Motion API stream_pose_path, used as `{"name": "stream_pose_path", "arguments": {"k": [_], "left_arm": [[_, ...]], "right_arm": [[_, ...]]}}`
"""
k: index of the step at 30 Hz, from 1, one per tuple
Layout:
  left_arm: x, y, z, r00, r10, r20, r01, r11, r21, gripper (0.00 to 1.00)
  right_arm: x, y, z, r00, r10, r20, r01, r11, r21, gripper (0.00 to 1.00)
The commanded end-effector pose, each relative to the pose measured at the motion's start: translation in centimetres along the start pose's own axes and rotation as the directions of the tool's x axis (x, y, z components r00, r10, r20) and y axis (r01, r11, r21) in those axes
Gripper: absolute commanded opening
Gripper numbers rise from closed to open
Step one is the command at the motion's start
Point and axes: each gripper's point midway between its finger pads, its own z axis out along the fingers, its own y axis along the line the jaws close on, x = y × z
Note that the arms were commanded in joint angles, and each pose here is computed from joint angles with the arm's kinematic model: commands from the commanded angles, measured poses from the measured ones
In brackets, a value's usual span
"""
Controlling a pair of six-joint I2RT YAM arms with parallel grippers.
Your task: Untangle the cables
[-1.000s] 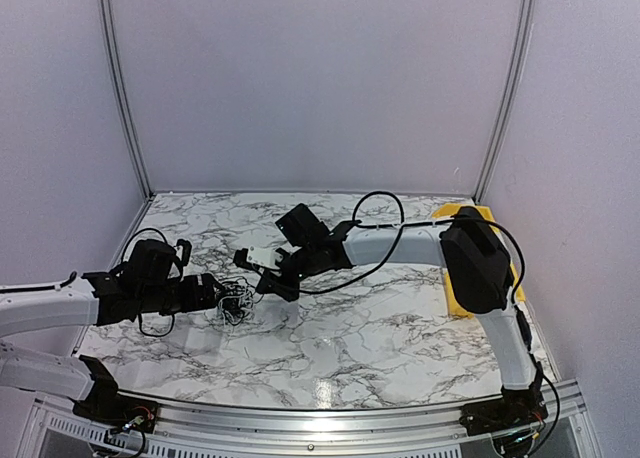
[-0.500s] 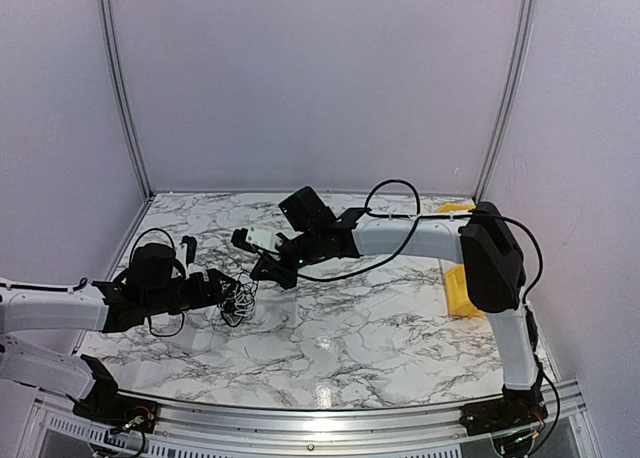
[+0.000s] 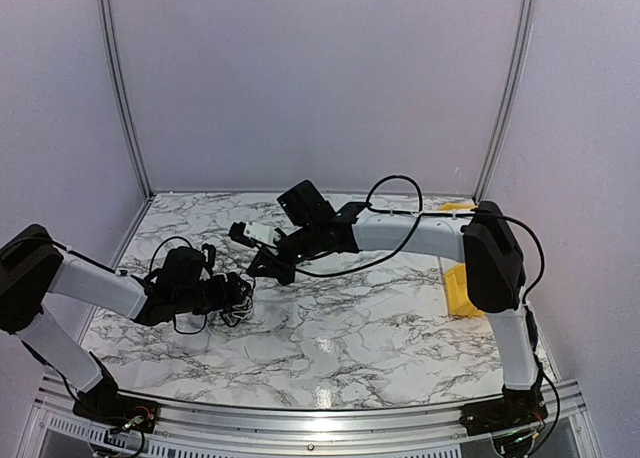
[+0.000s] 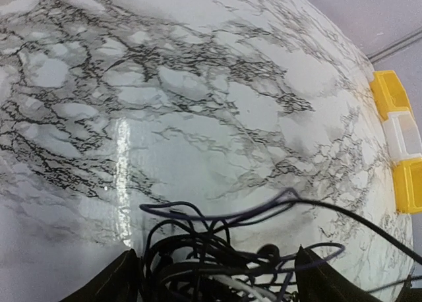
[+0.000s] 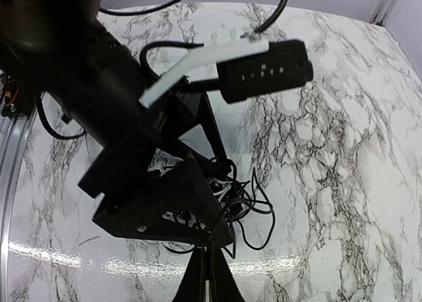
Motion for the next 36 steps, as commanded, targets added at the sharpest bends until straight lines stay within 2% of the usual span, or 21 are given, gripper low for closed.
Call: {"name": "stream_pose_path", "arguments": {"k": [1, 9, 15, 21, 28, 36], "left_arm": [[0.3, 2.6, 1.1, 0.997, -0.076, 0.032, 0.08, 0.989, -0.126, 0.82], [3.3, 6.3, 1.6, 0.993, -0.12, -0.01, 0.114, 0.964, -0.239, 0.78], [3.7, 7.2, 1.5, 0.994, -0.113, -0.009, 0.106, 0.957, -0.271, 0.75], [3.4, 7.5, 1.1, 0.995, -0.103, -0.001, 0.098, 0.952, -0.291, 0.75], [3.8, 8.3, 0.7, 0.996, -0.089, -0.021, 0.077, 0.942, -0.327, 0.75], [4.1, 9.1, 0.4, 0.996, -0.082, -0.03, 0.066, 0.929, -0.364, 0.75]], "right_arm": [[-8.3, 0.7, -5.5, 0.986, -0.089, 0.14, 0.085, 0.996, 0.031, 0.0], [-17.5, 1.2, -14.7, 0.937, -0.202, 0.285, 0.175, 0.978, 0.116, 0.0], [-21.1, 2.0, -19.6, 0.886, -0.3, 0.354, 0.265, 0.953, 0.145, 0.0], [-20.8, 0.5, -22.8, 0.881, -0.316, 0.353, 0.264, 0.946, 0.19, 0.0], [-21.6, -1.6, -28.2, 0.86, -0.358, 0.362, 0.249, 0.916, 0.314, 0.0], [-22.9, -4.4, -38.1, 0.818, -0.44, 0.37, 0.209, 0.827, 0.522, 0.0]]}}
